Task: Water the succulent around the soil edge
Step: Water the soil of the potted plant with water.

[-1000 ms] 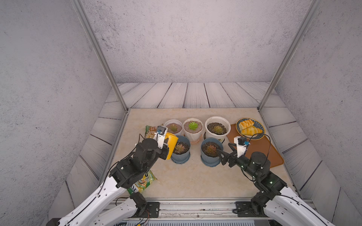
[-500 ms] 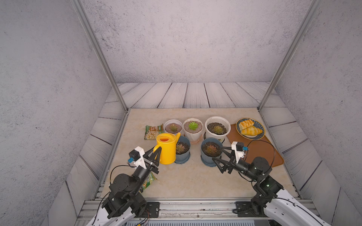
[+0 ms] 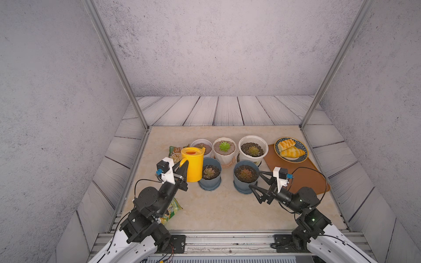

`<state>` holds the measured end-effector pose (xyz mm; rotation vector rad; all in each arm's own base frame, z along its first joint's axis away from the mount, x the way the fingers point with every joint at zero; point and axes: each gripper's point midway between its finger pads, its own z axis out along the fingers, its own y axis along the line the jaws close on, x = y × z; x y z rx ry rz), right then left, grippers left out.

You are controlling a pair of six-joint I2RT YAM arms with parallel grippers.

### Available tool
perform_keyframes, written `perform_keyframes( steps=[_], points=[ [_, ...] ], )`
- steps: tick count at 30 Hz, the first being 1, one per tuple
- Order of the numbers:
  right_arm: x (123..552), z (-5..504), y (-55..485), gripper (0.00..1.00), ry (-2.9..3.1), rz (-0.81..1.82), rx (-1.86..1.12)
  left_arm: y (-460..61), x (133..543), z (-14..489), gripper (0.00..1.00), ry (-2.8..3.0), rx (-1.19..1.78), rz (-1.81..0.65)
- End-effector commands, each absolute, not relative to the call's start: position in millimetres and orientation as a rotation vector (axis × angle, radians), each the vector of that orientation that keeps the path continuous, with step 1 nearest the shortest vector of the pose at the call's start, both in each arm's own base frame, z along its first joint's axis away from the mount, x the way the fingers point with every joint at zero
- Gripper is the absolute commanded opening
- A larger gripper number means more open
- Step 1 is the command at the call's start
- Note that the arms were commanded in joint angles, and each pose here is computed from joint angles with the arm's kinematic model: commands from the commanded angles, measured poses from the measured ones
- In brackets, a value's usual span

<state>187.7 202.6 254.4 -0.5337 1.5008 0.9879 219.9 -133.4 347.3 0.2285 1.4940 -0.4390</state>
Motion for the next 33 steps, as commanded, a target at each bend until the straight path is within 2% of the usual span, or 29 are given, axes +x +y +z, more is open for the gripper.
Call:
perform_keyframes(
  steps=[1,17,33],
  points=[
    [192,254,197,1.00,1.462,0.954,-0.495,-131,228,363,0.00,1.504,0.269,-0.345],
    [200,234,206,1.00,1.579,0.912,-0.559,-172,326,343,0.00,1.887,0.531,-0.237],
    [202,234,206,1.00,1.590,0.908,-0.554,-192,369,316,0.00,2.036,0.697,-0.132]
  ],
)
